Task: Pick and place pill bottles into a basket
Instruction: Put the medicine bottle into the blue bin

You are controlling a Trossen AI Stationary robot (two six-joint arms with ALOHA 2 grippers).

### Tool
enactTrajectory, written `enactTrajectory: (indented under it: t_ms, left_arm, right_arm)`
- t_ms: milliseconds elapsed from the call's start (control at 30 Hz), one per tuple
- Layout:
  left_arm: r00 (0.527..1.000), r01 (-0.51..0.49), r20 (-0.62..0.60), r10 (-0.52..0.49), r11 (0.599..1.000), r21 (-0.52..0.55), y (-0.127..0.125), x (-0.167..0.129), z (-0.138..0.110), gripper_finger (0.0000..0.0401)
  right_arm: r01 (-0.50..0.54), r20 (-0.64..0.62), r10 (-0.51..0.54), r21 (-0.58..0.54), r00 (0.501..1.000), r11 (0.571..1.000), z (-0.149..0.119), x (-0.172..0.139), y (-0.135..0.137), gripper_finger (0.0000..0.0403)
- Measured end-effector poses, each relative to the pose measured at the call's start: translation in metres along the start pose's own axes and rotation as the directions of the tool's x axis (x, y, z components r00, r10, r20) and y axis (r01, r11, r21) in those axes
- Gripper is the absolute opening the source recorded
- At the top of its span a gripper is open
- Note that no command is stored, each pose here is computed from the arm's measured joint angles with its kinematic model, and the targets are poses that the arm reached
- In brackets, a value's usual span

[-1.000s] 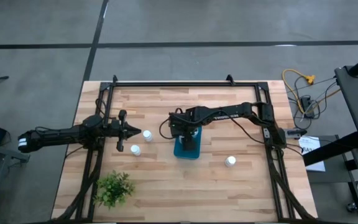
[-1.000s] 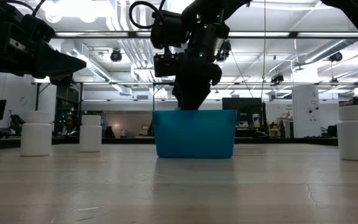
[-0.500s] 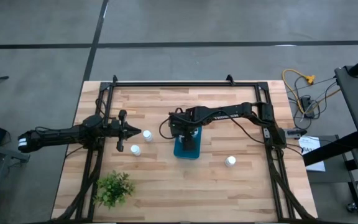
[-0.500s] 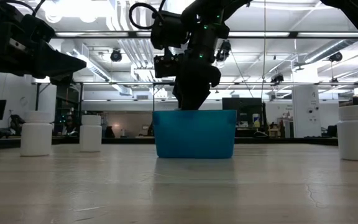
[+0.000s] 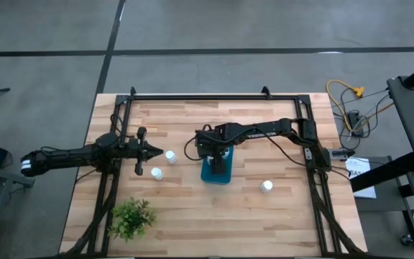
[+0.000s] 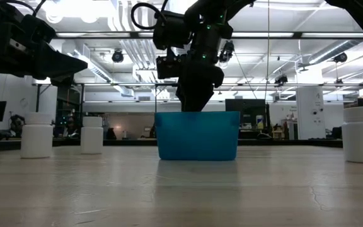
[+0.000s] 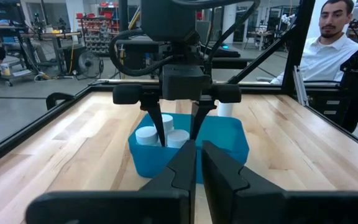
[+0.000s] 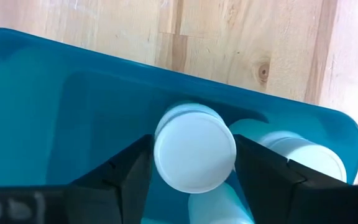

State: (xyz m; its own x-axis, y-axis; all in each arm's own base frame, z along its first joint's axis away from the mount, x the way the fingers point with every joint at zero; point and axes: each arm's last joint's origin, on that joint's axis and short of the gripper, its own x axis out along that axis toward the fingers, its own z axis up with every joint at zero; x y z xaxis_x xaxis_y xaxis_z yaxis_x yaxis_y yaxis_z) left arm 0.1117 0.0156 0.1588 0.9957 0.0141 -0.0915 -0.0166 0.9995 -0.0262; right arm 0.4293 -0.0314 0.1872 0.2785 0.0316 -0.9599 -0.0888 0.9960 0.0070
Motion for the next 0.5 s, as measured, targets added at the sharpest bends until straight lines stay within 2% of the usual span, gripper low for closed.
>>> enactTrajectory:
  t_ms: [500]
  left_arm:
    - [1.000, 0.000, 0.000, 0.000, 1.000, 0.000, 0.0000, 0.0000, 0.0000, 0.0008]
  right_arm:
    - [0.000, 0.001, 0.000, -0.001, 1.000, 1.000, 0.0005, -0.0010, 0.0000, 0.0212]
